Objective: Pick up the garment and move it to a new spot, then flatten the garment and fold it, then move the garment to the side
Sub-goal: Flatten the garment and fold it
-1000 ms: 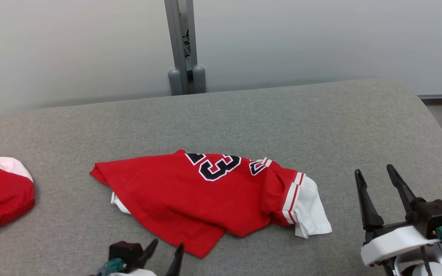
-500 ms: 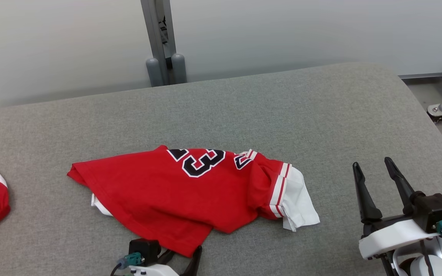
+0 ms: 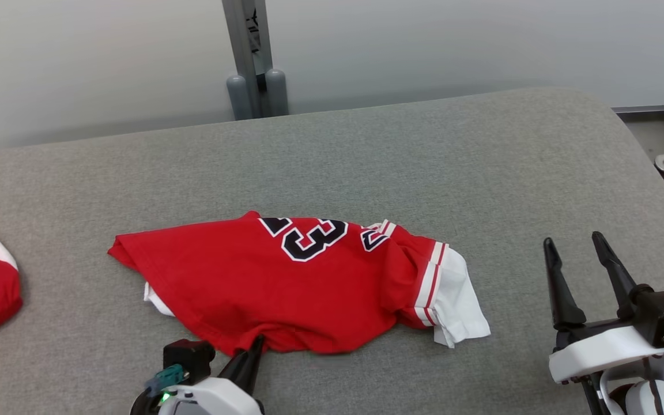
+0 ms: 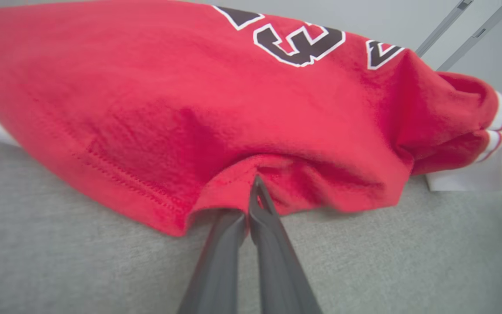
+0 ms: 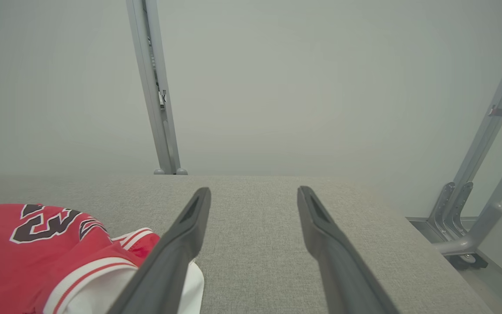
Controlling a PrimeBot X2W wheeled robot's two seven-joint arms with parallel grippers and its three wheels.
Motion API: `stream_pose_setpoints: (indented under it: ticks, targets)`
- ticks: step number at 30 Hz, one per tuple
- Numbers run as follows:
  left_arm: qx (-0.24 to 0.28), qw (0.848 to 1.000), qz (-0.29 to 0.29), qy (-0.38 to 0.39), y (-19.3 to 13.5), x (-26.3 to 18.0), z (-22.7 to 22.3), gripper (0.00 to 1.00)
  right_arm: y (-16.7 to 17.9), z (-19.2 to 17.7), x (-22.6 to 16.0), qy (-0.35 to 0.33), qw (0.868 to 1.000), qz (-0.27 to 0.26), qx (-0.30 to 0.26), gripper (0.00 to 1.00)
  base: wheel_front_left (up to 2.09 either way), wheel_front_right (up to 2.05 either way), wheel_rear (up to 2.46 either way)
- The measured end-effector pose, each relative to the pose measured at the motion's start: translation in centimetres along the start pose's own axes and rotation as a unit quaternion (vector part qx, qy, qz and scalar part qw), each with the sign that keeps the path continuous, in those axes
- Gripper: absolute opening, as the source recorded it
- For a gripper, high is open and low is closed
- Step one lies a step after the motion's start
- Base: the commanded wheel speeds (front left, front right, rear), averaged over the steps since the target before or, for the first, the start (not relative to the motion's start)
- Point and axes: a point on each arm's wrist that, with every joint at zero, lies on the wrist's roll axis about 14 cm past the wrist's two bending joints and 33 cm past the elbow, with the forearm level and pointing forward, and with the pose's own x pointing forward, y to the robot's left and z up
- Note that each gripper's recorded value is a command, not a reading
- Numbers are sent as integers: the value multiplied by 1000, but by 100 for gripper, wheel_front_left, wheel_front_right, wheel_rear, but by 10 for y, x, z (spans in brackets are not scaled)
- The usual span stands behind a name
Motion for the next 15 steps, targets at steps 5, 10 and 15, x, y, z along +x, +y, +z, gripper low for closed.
stream_pose_setpoints:
  ticks: [5, 10, 15]
  targets:
    - [1, 1000, 17, 12, 11, -19, -1, 0, 6, 0, 4, -2, 1000, 8, 2, 100, 0, 0, 0]
    - [-3, 999, 43, 27, 24, -49, 0, 0, 12, 0, 10, -5, 1000, 17, 2, 100, 0, 0, 0]
    - [-27, 996, 75, 30, 37, -75, 4, 0, 19, -1, 15, -5, 1000, 27, 4, 100, 0, 0, 0]
